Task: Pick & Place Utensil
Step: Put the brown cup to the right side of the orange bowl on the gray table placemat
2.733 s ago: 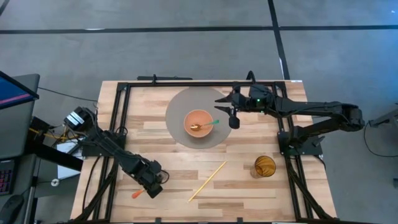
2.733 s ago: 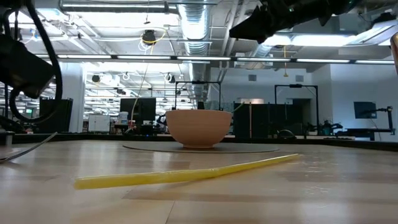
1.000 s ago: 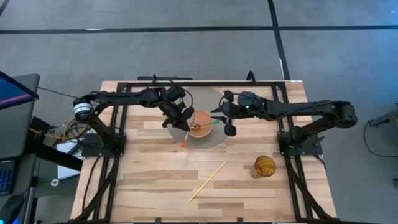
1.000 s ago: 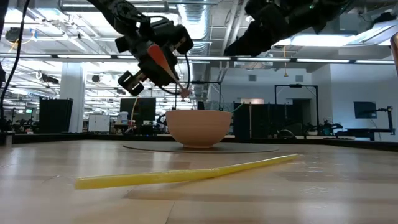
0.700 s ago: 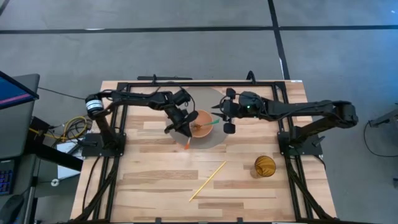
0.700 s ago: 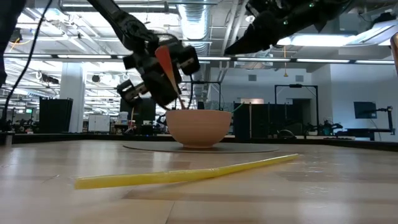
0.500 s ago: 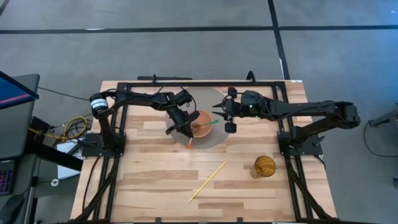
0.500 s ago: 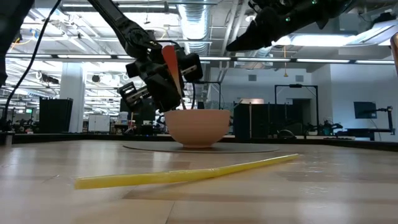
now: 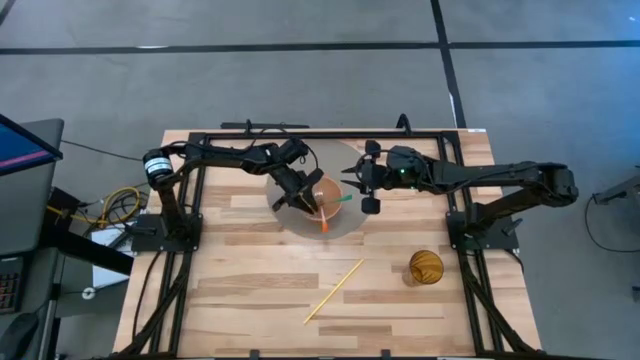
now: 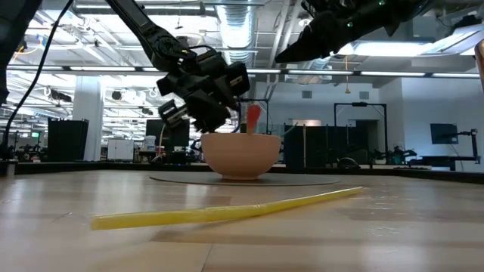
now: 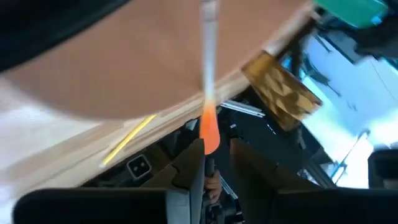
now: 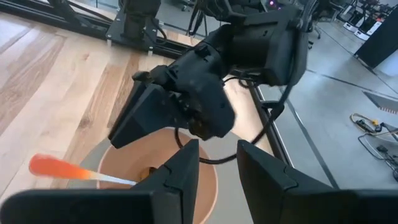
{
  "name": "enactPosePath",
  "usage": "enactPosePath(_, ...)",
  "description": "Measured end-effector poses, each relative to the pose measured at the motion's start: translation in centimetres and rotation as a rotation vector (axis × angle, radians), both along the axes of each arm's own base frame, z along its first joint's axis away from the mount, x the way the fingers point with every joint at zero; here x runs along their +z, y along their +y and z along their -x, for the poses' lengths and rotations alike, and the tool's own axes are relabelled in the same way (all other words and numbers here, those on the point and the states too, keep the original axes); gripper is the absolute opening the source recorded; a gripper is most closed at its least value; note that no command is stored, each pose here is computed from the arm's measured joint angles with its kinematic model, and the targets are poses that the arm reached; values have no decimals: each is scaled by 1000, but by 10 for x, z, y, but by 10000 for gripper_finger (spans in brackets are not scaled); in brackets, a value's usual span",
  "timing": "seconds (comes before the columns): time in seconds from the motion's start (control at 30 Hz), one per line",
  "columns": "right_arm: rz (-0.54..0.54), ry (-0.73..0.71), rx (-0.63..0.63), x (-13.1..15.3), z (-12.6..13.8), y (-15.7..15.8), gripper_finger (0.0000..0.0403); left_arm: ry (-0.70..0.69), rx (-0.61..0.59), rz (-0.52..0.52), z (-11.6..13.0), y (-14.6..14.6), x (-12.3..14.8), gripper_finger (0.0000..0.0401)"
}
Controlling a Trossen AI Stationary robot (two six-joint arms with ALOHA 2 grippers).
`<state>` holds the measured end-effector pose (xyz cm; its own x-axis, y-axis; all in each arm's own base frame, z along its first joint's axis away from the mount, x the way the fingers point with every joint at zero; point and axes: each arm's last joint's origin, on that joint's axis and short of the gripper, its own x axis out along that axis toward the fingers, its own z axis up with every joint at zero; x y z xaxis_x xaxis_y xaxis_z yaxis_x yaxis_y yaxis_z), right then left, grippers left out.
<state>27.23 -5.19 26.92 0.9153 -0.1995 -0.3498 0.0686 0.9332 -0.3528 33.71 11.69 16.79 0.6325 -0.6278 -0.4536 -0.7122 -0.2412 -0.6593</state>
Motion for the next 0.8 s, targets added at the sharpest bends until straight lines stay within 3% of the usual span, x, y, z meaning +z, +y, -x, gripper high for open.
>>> enactPosePath(0.17,0,0,0,0,0,0,103,-222,-35,-99,-10,4,15,81)
enactPosePath(0.33,-5,15,-1,-1,1,0,103,-471,-101,-312,-5,2,49,76)
enactPosePath(0.6,-147,24,-57,-4,3,1,103,-937,-245,-897,30,-29,126,76)
enactPosePath(0.8,-225,49,-79,2,15,6,103,-1034,-280,-1307,60,-77,144,76)
